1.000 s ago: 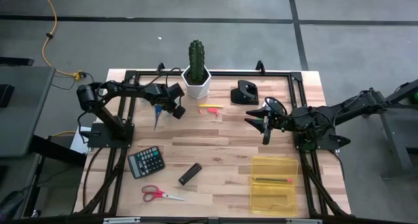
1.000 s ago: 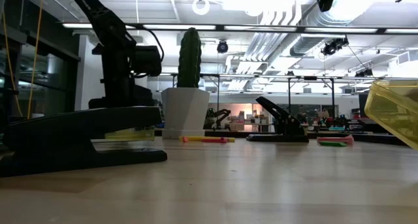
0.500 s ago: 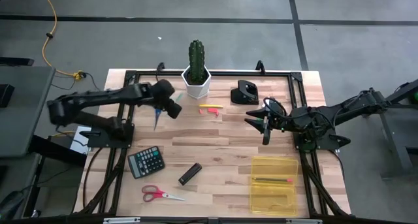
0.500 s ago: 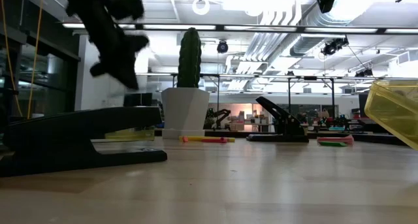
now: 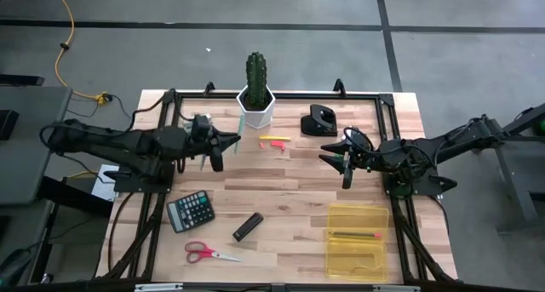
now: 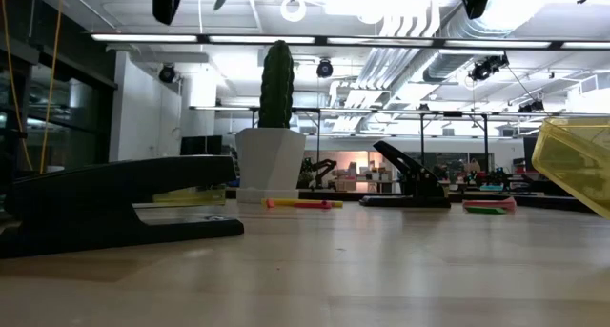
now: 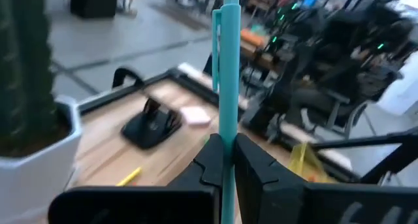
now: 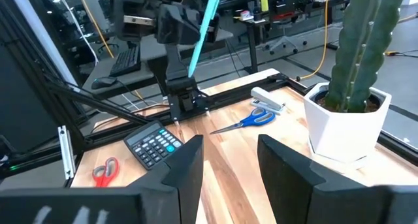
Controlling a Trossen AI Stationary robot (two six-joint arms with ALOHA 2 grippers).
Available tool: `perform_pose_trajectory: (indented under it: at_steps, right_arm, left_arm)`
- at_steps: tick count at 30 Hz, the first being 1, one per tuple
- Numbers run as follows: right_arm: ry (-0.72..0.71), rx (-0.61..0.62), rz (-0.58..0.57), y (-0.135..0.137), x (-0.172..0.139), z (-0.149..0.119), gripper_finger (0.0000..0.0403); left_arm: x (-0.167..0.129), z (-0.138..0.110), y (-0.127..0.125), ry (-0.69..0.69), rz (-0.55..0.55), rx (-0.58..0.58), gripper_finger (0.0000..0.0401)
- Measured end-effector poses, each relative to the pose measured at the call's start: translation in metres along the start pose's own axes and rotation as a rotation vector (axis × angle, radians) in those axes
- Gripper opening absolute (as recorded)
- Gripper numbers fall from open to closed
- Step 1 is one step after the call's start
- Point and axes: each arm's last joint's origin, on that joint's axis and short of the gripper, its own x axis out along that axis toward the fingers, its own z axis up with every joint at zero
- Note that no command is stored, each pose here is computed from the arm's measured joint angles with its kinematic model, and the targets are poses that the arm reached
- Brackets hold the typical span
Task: Pack school essentials
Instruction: Put the light blue pen on the yellow supply box
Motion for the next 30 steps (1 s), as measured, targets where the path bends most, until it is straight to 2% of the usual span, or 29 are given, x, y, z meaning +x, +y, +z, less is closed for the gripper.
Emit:
perform_pose_trajectory:
  at_steps: [3, 8, 12, 16, 19, 25, 30]
  right_arm:
    - [0.0, 0.0, 0.001, 0.0, 0.0, 0.0, 0.0138]
    - [0.0, 0.0, 0.002, 0.0, 0.0, 0.0, 0.0138]
    - [0.005, 0.001, 0.021, 0.001, 0.0, 0.0, 0.0138]
    - [0.001, 0.007, 0.031, 0.001, 0.0, 0.0, 0.0138]
    - [-0.02, 0.066, 0.044, 0.004, 0.005, 0.001, 0.0138]
    - [-0.074, 0.084, 0.162, 0.02, 0.029, -0.003, 0.0138]
    - [-0.141, 0.113, 0.186, 0.029, 0.049, -0.01, 0.0138]
  left_arm:
    - [0.006, -0.012, -0.013, -0.051, -0.016, -0.005, 0.0]
    - [0.019, -0.04, -0.022, -0.148, -0.12, -0.09, 0.0]
    - [0.026, -0.047, -0.025, -0.186, -0.181, -0.119, 0.0]
    - [0.029, -0.045, -0.03, -0.181, -0.228, -0.066, 0.0]
    - [0.031, -0.042, -0.035, -0.171, -0.28, -0.017, 0.0]
    - [0.046, -0.038, -0.052, -0.149, -0.354, 0.065, 0.0]
    - [0.066, -0.043, -0.068, -0.106, -0.399, 0.087, 0.0]
